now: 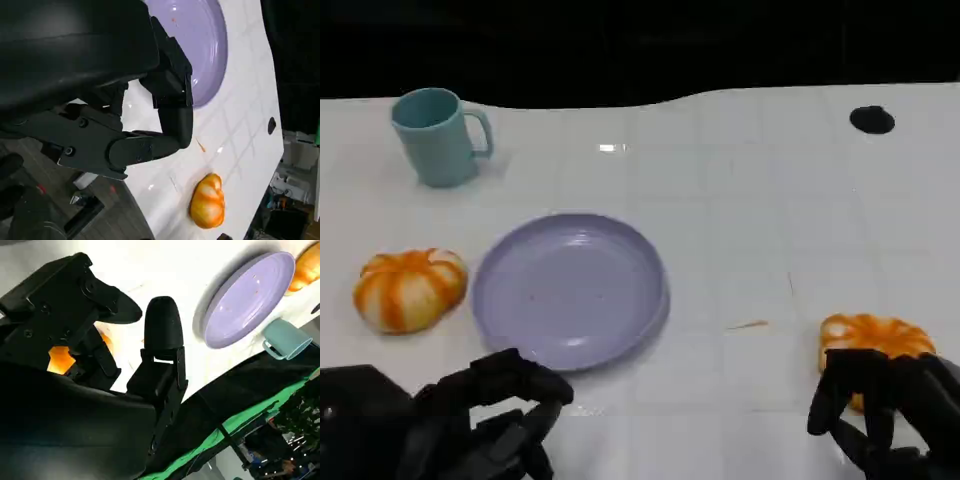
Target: Grasp the bread from the table and place it into the plate.
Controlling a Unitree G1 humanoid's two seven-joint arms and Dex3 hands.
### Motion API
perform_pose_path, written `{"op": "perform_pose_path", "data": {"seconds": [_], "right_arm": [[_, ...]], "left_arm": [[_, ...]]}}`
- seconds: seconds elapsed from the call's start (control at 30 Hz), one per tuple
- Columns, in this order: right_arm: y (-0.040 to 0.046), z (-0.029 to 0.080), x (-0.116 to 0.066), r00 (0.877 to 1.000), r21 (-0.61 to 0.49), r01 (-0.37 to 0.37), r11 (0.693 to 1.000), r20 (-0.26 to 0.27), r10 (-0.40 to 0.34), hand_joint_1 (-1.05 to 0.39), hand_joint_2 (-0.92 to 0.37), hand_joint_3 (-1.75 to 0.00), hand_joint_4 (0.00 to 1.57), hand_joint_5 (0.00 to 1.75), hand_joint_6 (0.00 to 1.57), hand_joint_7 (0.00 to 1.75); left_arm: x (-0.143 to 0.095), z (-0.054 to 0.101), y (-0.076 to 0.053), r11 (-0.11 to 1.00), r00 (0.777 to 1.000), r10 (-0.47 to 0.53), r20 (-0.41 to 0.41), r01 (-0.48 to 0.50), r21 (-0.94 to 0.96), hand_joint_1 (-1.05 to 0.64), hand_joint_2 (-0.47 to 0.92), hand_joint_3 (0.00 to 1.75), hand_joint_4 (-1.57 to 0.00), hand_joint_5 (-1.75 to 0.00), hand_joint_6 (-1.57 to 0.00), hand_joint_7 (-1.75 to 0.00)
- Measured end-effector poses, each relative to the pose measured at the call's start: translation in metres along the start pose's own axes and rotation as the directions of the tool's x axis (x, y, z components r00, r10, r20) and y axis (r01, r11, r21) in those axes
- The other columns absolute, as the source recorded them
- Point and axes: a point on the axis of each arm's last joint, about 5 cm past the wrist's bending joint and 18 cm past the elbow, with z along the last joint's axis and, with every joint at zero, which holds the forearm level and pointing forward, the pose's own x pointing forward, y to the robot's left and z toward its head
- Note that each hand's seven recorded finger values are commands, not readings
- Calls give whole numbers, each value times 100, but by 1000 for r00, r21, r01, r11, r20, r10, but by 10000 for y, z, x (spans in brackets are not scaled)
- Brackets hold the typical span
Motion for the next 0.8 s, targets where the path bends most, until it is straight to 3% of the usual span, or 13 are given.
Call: {"op": "perform_pose_path", "data": {"seconds": [0.8], "right_arm": [[0,0,0,1000,0,0,1000,0,0,-13,-41,-111,94,175,85,129]], "left_arm": [[-2,7,5,1000,1000,6,9,-7,21,-32,91,54,-64,-175,-58,-132]]}}
